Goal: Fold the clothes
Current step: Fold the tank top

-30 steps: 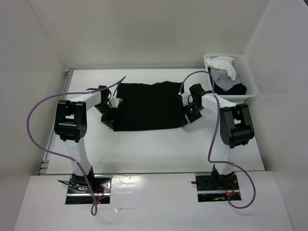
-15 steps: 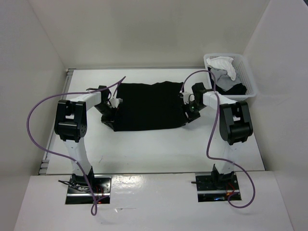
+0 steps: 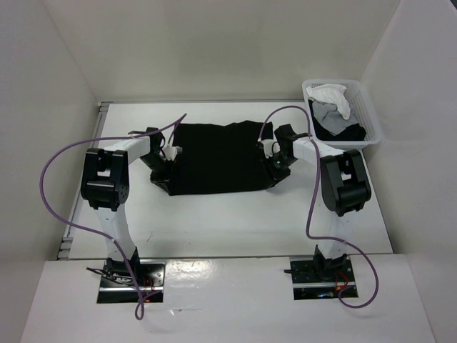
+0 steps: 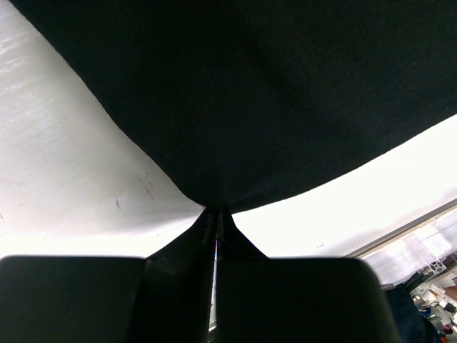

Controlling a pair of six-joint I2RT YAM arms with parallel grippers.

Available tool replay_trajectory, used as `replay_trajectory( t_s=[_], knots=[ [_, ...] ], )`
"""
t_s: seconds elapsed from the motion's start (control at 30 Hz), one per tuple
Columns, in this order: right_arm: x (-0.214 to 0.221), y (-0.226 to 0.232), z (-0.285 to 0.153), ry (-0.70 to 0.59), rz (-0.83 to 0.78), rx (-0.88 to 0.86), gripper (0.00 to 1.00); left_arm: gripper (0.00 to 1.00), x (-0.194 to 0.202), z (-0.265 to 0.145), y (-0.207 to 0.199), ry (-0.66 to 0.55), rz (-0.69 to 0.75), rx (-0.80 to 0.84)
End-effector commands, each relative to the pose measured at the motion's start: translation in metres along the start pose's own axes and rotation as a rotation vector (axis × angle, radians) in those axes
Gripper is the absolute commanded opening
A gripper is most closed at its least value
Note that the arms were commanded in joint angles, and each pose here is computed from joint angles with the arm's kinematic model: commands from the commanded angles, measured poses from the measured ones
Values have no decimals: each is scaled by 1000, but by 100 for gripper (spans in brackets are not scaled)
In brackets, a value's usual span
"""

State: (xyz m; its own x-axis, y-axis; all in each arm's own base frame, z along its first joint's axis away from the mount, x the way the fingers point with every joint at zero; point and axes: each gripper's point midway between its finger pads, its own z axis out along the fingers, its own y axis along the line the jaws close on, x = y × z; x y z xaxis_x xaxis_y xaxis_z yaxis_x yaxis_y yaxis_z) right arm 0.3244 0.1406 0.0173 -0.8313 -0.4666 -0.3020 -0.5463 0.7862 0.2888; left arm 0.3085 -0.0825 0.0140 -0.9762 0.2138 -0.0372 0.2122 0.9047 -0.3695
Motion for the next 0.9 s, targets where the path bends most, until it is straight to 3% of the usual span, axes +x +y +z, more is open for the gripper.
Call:
replay_trajectory(
  t_s=[0.0,0.2,0.47,0.57,0.87],
  knots=[
    [10,-6,15,52,23,18,53,0,5,6,1,34,9,16],
    [9,-13,18,50,28,50,42,0,4,6,-1,33,8,25],
    [6,-19,18,47,33,81,1,0,2,4,-8,22,33,45],
    [-9,-19,4,1,17,102,0,0,-1,-3,-12,-3,53,50],
    [-85,-11,-91,-231,-77,230,0,0,-45,-83,-36,-252,169,-4]
  ],
)
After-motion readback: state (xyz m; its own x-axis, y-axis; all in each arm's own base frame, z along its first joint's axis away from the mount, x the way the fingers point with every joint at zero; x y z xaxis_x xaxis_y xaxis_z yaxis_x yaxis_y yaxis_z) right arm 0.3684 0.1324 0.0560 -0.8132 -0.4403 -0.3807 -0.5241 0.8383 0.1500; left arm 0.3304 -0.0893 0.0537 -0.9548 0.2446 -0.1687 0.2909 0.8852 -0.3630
